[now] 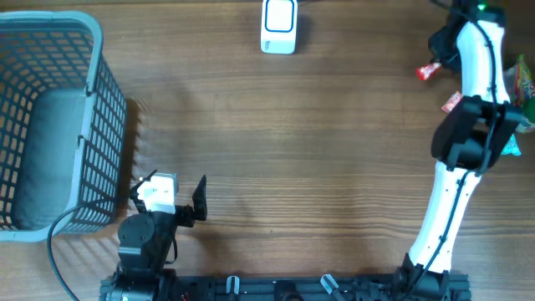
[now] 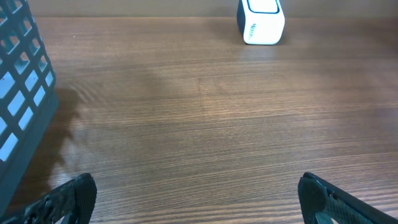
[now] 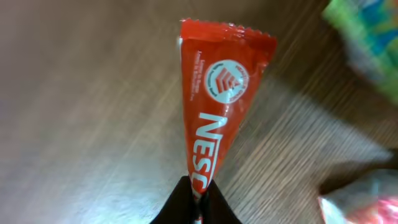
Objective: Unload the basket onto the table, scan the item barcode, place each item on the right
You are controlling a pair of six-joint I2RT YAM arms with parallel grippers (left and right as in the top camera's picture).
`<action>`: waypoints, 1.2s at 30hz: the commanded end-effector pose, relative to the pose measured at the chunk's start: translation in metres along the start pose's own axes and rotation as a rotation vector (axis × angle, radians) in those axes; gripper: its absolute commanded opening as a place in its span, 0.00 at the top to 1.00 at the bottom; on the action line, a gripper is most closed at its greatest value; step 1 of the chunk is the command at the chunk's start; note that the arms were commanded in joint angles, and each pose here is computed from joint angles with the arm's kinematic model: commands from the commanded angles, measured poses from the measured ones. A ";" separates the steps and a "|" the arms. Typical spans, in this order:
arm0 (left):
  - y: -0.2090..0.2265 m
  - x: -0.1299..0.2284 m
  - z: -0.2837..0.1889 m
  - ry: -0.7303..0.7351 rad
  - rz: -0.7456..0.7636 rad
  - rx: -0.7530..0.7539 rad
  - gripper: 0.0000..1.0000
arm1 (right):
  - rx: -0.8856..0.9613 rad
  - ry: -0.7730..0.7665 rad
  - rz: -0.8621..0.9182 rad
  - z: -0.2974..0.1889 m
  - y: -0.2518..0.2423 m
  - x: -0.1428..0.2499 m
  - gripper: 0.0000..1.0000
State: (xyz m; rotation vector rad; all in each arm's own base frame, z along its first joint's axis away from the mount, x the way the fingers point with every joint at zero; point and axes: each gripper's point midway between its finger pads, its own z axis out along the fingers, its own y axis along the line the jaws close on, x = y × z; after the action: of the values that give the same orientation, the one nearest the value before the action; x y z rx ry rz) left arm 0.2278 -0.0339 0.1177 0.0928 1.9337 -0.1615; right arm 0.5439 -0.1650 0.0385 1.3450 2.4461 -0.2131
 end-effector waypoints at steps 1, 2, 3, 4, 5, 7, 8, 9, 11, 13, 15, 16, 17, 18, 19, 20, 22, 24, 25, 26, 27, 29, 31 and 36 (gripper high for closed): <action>-0.002 0.000 0.000 -0.005 -0.005 0.011 0.00 | 0.115 -0.028 0.003 0.005 -0.039 -0.018 0.62; -0.002 0.000 0.000 -0.005 -0.005 0.011 0.00 | 0.133 -0.032 -0.009 0.000 -0.047 -0.022 0.54; -0.002 0.000 0.000 -0.005 -0.005 0.011 0.00 | 0.134 -0.035 -0.011 -0.011 -0.052 -0.026 0.50; -0.002 0.000 0.000 -0.005 -0.005 0.011 0.00 | 0.126 -0.041 -0.020 -0.018 -0.053 -0.030 0.48; -0.002 0.000 0.000 -0.005 -0.005 0.011 0.00 | 0.086 -0.066 -0.067 -0.043 -0.048 -0.039 0.44; -0.002 0.000 0.000 -0.005 -0.005 0.011 0.00 | -0.025 -0.105 -0.151 -0.088 -0.030 -0.047 0.00; -0.002 0.000 0.000 -0.005 -0.005 0.011 0.00 | -0.114 -0.117 -0.208 -0.120 -0.016 -0.045 0.00; -0.002 0.000 0.000 -0.005 -0.005 0.011 0.00 | -0.213 -0.131 -0.264 -0.159 -0.003 -0.039 0.01; -0.002 0.000 0.000 -0.005 -0.005 0.011 0.00 | -0.320 -0.200 -0.292 -0.237 0.003 -0.030 0.00; -0.002 0.000 0.000 -0.005 -0.005 0.011 0.00 | -0.412 -0.295 -0.317 -0.319 -0.004 -0.016 0.00; -0.002 0.000 0.000 -0.005 -0.005 0.011 0.00 | -0.501 -0.373 -0.340 -0.392 -0.021 0.007 0.00; -0.002 0.000 0.000 -0.005 -0.005 0.011 0.00 | -0.538 -0.386 -0.339 -0.422 -0.036 0.024 0.00; -0.002 0.000 0.000 -0.005 -0.005 0.011 0.00 | -0.568 -0.380 -0.339 -0.447 -0.054 0.044 0.00; -0.002 0.000 0.000 -0.005 -0.005 0.011 0.00 | -0.581 -0.387 -0.348 -0.461 -0.068 0.054 0.00; -0.002 0.000 0.000 -0.005 -0.005 0.011 0.00 | -0.594 -0.399 -0.348 -0.474 -0.081 0.061 0.00; -0.002 0.000 0.000 -0.005 -0.005 0.011 0.00 | -0.612 -0.421 -0.341 -0.488 -0.095 0.067 0.00; -0.002 0.000 0.000 -0.005 -0.005 0.011 0.00 | -0.639 -0.455 -0.331 -0.506 -0.113 0.073 0.00; -0.002 0.000 0.000 -0.005 -0.005 0.011 0.00 | -0.661 -0.489 -0.323 -0.522 -0.129 0.079 0.00; -0.002 0.000 0.000 -0.005 -0.005 0.011 0.00 | -0.645 -0.503 -0.339 -0.524 -0.138 0.081 0.00; -0.002 0.000 0.000 -0.005 -0.005 0.011 0.00 | -0.637 -0.508 -0.348 -0.525 -0.144 0.084 0.00; -0.002 0.000 0.000 -0.005 -0.005 0.011 0.00 | -0.625 -0.523 -0.385 -0.527 -0.151 0.087 0.00; -0.002 0.000 0.000 -0.005 -0.005 0.011 0.00 | -0.663 -0.581 -0.515 -0.541 -0.151 0.094 0.00; -0.002 0.000 0.000 -0.005 -0.005 0.011 0.00 | -0.717 -0.664 -0.602 -0.562 -0.153 0.099 0.00; -0.002 0.000 0.000 -0.005 -0.005 0.011 0.00 | -0.936 -0.995 -0.813 -0.631 -0.169 0.129 0.00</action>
State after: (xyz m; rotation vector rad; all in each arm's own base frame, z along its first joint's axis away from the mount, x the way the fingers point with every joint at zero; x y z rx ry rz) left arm 0.2278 -0.0339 0.1179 0.0928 1.9329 -0.1615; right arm 0.2242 0.0077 0.5656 0.0173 1.7429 0.0947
